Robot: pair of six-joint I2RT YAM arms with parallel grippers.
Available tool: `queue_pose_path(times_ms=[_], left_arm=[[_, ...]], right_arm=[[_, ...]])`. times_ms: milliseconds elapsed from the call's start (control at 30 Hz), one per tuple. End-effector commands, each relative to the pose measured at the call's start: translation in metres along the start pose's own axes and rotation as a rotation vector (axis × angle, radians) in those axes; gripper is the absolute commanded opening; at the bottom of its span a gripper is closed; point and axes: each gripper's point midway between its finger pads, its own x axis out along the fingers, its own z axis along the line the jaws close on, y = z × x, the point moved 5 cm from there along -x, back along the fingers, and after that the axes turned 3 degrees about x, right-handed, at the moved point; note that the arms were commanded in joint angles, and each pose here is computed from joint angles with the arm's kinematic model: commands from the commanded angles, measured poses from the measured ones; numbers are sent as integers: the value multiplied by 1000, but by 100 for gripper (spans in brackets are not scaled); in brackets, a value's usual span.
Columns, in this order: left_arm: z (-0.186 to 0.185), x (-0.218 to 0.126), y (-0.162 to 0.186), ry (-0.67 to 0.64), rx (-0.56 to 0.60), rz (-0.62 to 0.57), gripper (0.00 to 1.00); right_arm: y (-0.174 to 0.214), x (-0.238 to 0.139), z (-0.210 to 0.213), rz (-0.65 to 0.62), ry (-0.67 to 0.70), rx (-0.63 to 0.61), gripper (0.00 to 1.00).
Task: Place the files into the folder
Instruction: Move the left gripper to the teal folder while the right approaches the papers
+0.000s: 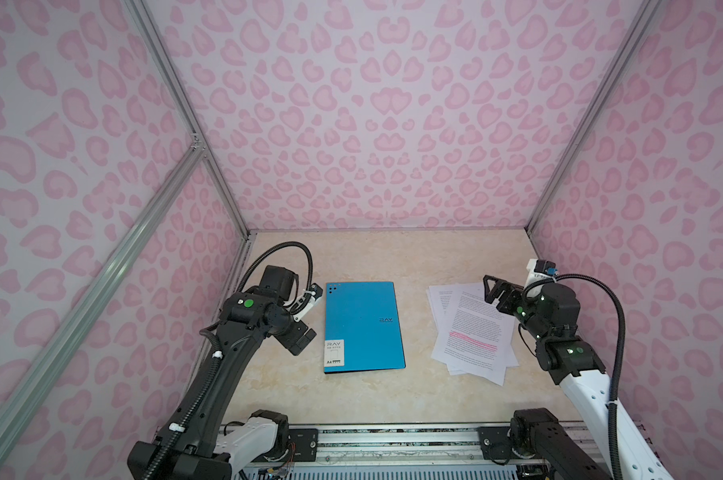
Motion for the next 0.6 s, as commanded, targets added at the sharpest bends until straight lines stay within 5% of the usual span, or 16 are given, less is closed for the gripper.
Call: queue_pose_path(times_ms=[0,367,567], left_arm=[[-7,13,3,-44,72,79,97],[-53,51,-26,-94,259,27,97],[-79,66,-34,-114,373,-21,97]], right_arm=[[32,-3,-6,163,0,62,99],[121,11,-16,586,87,58,99],[139,14,8,601,66,25,99]])
